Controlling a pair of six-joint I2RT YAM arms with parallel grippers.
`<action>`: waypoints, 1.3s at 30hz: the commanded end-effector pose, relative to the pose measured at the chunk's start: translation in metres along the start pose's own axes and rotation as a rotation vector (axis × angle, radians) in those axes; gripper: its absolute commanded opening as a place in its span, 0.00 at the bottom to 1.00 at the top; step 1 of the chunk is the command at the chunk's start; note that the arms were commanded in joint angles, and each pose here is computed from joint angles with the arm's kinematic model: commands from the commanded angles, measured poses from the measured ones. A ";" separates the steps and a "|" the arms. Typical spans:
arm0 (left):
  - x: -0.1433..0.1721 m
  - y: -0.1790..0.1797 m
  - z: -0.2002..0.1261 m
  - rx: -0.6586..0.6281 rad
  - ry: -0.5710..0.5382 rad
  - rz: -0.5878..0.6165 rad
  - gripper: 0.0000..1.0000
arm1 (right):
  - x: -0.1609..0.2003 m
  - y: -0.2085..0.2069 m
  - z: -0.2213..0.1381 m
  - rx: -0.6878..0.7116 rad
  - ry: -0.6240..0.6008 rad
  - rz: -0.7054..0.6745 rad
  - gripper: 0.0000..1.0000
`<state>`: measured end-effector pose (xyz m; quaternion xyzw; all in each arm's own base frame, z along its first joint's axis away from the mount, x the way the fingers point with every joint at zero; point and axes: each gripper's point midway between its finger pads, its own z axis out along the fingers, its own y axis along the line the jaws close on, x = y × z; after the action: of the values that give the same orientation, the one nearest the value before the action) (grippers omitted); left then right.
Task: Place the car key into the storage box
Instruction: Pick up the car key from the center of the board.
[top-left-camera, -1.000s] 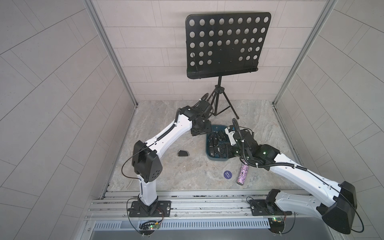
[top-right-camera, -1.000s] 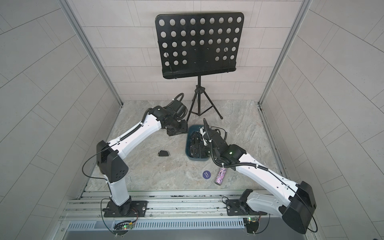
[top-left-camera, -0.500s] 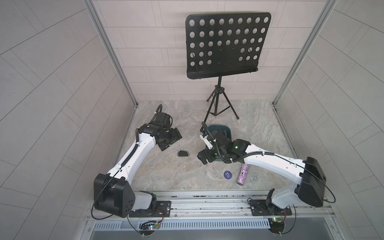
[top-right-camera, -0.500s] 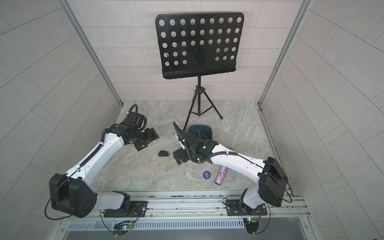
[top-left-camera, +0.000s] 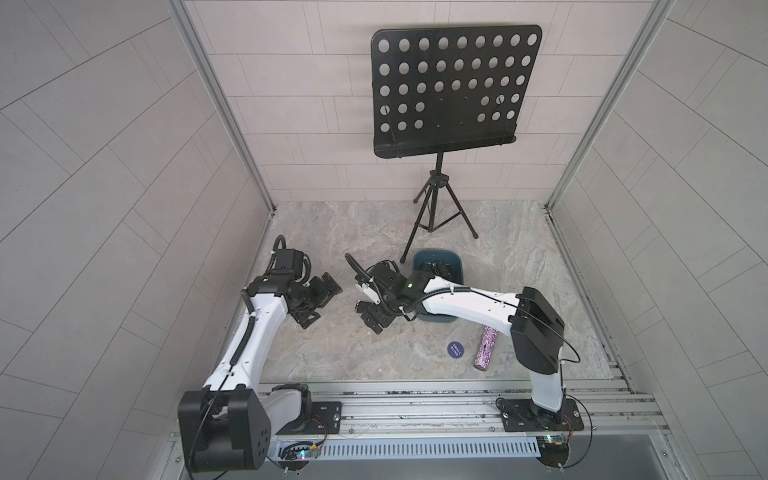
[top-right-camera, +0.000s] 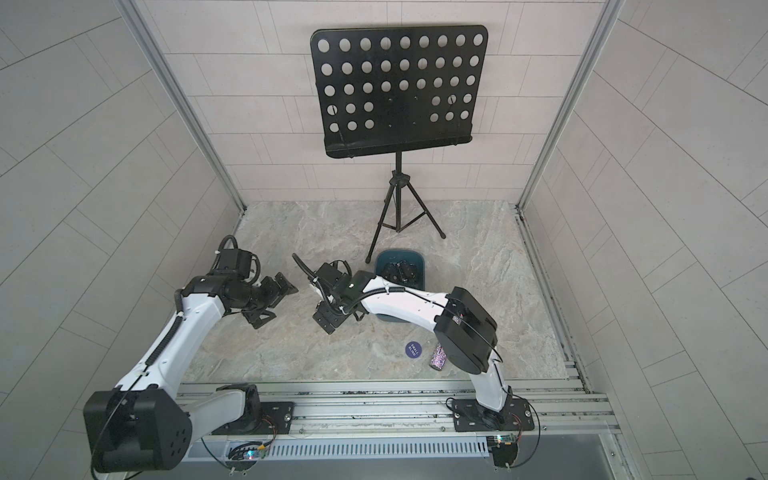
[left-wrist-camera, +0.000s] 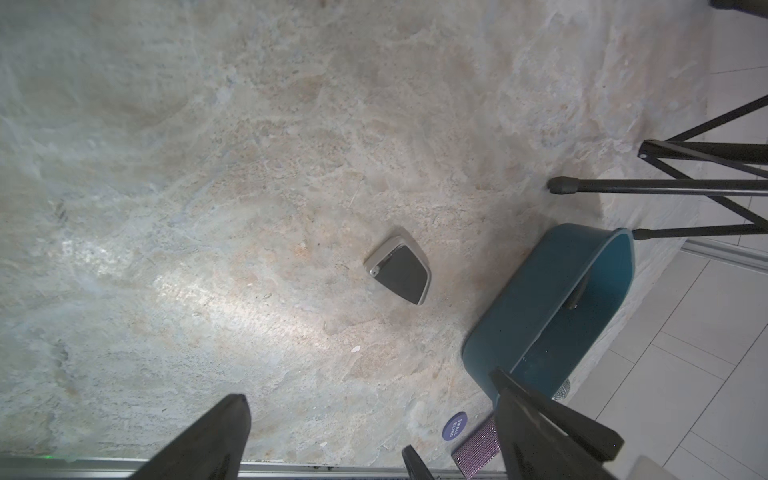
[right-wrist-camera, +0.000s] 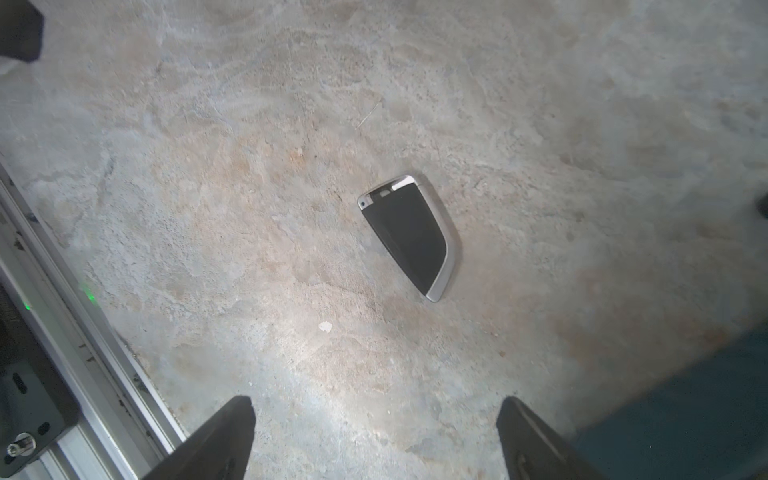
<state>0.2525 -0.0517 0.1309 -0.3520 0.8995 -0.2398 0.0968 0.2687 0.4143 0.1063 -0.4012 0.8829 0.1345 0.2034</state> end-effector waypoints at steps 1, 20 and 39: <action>0.007 0.008 0.001 0.020 0.042 -0.015 1.00 | 0.001 0.004 0.008 0.003 0.052 -0.075 0.95; 0.019 0.031 0.016 0.035 0.072 -0.078 1.00 | -0.010 -0.011 0.076 0.097 0.208 -0.197 0.94; 0.022 0.036 0.016 0.022 0.070 -0.086 1.00 | 0.003 -0.018 0.101 0.107 0.267 -0.194 0.84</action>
<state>0.2243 -0.0514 0.0994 -0.3780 0.8837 -0.2697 0.0588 0.3103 0.4513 0.0326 -0.4770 0.8663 0.0349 0.1443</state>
